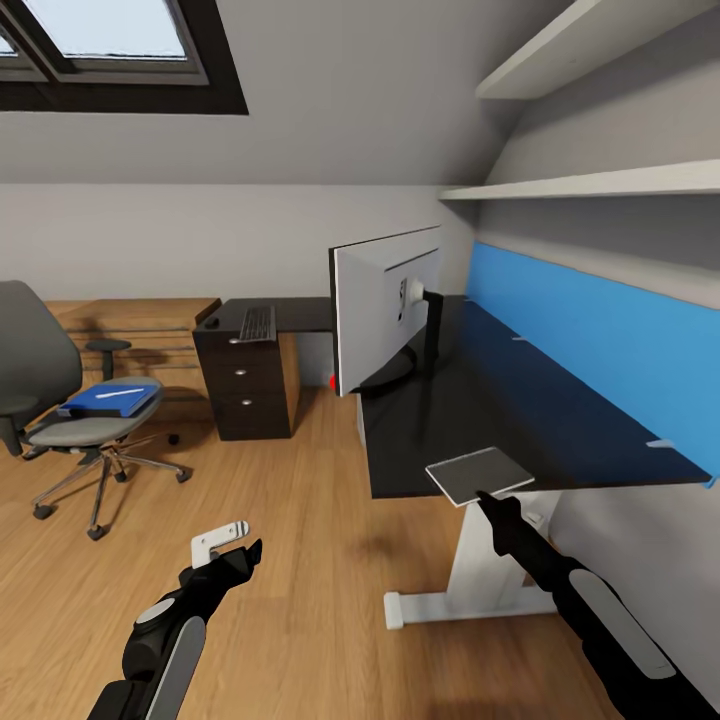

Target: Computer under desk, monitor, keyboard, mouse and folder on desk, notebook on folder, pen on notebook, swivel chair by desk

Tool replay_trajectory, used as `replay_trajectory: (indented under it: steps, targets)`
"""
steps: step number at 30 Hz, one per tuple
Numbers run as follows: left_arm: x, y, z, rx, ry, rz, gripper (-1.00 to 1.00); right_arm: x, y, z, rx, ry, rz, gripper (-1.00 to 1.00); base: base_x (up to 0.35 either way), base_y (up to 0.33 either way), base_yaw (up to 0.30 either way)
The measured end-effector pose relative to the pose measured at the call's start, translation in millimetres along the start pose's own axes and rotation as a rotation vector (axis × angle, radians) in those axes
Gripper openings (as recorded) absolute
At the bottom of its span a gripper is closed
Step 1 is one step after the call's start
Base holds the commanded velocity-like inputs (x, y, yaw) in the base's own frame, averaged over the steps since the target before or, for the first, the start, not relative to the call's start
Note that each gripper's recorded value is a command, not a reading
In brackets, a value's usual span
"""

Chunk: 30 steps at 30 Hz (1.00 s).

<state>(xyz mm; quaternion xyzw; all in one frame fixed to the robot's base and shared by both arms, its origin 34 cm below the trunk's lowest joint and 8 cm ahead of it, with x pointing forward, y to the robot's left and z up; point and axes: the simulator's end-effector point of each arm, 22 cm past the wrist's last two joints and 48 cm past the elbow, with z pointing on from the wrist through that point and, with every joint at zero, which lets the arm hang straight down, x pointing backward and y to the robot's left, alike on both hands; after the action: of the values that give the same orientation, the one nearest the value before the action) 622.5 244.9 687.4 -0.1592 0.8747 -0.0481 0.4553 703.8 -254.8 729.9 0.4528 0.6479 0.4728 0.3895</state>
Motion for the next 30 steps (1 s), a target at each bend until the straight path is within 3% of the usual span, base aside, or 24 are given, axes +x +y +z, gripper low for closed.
replay_trajectory:
  steps: [10, 21, 28, 30]
  targets:
    - [-17, -5, -9.2, -0.001, 0.0, 0.0, 1.0, 1, 37, -3.1, -0.034, 0.008, -0.009, -1.0, 0.0, 0.0, 0.0]
    - [-16, -5, -8.6, 0.001, 0.001, -0.001, 1.0, 6, 46, -3.4, -0.05, 0.017, -0.013, -1.0, 0.0, 0.003, 0.0]
    - [-12, -4, -7.3, -0.001, 0.009, 0.0, 1.0, 9, 47, -3.2, -0.052, 0.022, -0.015, -1.0, 0.0, 0.205, 0.0]
    - [-12, -4, -7.2, -0.001, 0.01, 0.0, 1.0, 23, 46, -2.0, -0.047, 0.05, -0.024, -1.0, 0.0, 0.292, 0.0]
